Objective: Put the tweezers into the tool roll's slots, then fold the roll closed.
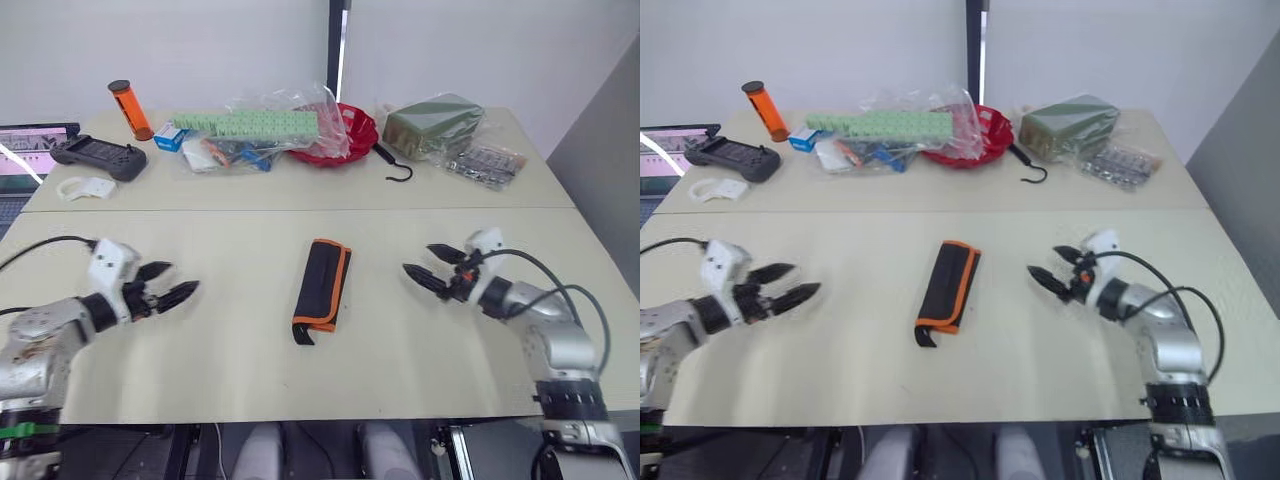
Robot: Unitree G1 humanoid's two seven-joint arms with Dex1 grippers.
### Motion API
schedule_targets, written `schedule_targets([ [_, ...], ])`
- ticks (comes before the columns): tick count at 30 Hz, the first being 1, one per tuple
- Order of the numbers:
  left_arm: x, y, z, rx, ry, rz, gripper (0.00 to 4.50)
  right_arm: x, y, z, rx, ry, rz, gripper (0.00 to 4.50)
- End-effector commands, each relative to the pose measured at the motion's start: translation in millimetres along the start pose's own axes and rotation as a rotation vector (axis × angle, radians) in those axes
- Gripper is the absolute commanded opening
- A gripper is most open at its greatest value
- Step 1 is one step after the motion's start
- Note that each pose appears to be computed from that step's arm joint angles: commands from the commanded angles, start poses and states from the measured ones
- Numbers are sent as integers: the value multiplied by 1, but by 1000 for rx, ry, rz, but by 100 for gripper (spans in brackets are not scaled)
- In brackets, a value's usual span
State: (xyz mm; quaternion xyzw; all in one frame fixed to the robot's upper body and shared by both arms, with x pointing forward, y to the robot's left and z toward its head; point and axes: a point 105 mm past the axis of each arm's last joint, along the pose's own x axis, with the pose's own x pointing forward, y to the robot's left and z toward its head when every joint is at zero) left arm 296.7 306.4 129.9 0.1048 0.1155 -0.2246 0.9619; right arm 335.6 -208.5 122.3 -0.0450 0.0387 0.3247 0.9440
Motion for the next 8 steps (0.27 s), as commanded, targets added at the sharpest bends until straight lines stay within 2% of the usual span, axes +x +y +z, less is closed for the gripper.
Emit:
schedule_targets([
  [1,-29,26,-6,13,-18,136,446,-25,-15,15,-63,-67,-94,449],
  [8,-53,32,-20,-106,-35,209,446,-52,-31,-1,-48,-39,-216,449],
])
